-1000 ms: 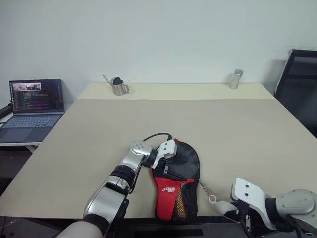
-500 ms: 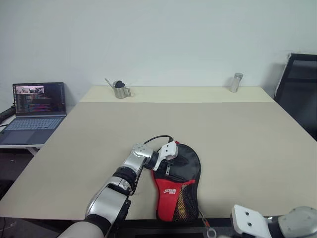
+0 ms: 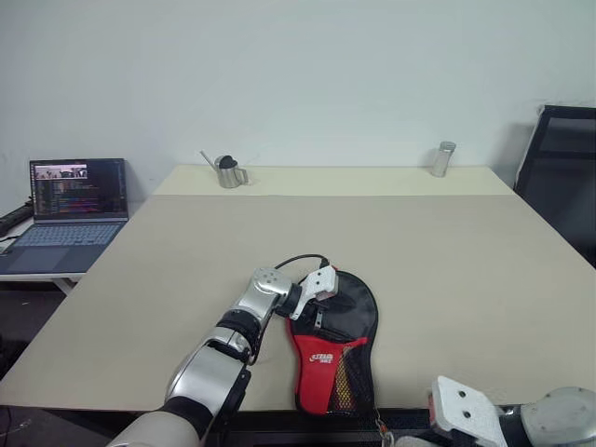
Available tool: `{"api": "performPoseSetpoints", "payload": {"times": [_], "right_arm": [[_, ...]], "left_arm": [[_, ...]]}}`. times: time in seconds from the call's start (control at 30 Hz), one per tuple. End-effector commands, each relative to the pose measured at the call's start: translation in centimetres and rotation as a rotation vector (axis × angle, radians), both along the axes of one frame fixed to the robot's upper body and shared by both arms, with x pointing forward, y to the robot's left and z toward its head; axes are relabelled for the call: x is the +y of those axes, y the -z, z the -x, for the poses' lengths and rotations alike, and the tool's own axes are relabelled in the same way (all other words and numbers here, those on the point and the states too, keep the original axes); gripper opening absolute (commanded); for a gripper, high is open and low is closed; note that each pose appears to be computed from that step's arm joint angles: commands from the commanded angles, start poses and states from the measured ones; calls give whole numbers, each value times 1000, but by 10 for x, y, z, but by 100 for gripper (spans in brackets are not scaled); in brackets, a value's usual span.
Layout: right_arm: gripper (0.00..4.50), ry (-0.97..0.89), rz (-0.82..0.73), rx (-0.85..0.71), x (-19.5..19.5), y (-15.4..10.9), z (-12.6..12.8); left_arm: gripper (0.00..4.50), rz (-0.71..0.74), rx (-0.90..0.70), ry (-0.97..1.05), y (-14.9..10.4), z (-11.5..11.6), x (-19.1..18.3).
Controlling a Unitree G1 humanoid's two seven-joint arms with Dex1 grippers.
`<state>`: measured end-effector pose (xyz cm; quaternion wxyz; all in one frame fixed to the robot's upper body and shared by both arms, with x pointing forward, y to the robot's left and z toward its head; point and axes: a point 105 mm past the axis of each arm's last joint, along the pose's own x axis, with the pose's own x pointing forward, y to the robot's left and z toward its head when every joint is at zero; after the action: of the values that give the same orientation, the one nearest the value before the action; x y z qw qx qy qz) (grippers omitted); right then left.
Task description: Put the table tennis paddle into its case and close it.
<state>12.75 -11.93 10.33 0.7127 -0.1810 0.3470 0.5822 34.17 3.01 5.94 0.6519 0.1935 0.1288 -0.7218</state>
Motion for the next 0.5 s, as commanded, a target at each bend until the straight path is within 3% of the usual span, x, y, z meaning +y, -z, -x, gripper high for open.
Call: {"api": "performPoseSetpoints", "payload": {"times": [0.03,0.17,0.37,0.5], "right_arm": [[292,-1,-52,-4,7,-15,2],[437,72,-157,-11,9,-40,-8],[446,201,-287,-129,-2,-76,-43],[446,280,-331,-256,-8,-84,-74]], "left_arm": [[450,-127,131,-5,45,20,11],[450,-108,133,-20,45,20,13],[450,-85,145,-47,48,22,19],[450,-57,152,-74,50,23,21]]}}
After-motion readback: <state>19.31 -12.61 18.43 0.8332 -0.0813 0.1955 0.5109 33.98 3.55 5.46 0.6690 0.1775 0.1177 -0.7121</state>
